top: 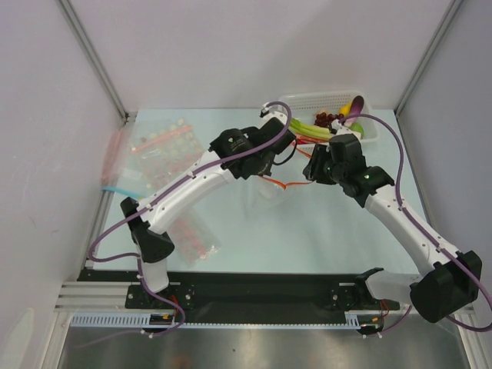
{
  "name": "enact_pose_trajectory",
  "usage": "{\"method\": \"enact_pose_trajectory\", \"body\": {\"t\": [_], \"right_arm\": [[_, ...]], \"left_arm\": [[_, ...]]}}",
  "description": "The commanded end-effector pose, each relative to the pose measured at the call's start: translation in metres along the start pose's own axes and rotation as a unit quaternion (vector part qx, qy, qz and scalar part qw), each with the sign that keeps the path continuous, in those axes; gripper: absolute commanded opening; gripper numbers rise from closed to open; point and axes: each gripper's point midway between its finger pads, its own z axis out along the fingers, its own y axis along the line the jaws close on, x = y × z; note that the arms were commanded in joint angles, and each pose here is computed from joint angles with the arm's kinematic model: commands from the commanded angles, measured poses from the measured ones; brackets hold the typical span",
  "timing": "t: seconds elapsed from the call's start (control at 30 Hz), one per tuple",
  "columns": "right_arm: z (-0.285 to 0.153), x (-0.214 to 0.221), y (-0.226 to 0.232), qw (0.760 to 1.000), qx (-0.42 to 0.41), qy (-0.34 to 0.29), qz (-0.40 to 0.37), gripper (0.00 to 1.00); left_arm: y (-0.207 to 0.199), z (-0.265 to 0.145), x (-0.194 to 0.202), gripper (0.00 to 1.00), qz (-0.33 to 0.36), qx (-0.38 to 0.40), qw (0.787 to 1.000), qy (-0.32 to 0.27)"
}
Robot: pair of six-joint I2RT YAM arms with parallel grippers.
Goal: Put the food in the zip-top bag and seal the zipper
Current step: Open the zipper of the food storage bag.
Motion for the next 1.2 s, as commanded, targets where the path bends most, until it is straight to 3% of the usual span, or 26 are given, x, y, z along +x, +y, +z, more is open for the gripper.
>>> {"method": "enact_pose_trajectory", "body": {"t": [0.0, 0.2, 0.4, 0.43, 0.63, 0.93, 1.17], "right_arm": [[0.002, -0.001, -0.017, 1.000, 0.027, 0.004, 0.016, 0.47], [0.004, -0.004, 0.011, 0.999, -0.048, 0.000, 0.009, 0.69], [0.009, -0.010, 0.065, 0.990, -0.139, 0.001, -0.022, 0.77], [0.015, -0.012, 0.069, 0.990, -0.141, 0.005, -0.024, 0.78], [0.028, -0.013, 0.080, 0.987, -0.156, 0.021, -0.025, 0.91], [0.021, -0.011, 0.092, 0.976, -0.215, 0.021, -0.033, 0.96], [0.017, -0.021, 0.075, 0.974, -0.225, 0.007, 0.001, 0.96]], "left_arm": [[0.022, -0.003, 0.000, 0.00, 0.013, -0.049, 0.999, 0.002], [0.031, -0.004, -0.001, 0.00, 0.017, -0.055, 0.998, 0.006], [0.044, -0.007, -0.013, 0.00, 0.036, -0.096, 0.995, -0.002], [0.058, -0.012, -0.017, 0.00, 0.041, -0.127, 0.991, -0.008], [0.076, 0.000, -0.003, 0.00, 0.029, -0.139, 0.990, 0.019], [0.051, 0.050, 0.016, 0.00, 0.039, -0.113, 0.992, 0.047], [0.039, 0.073, 0.014, 0.00, 0.046, -0.098, 0.993, 0.054]]}}
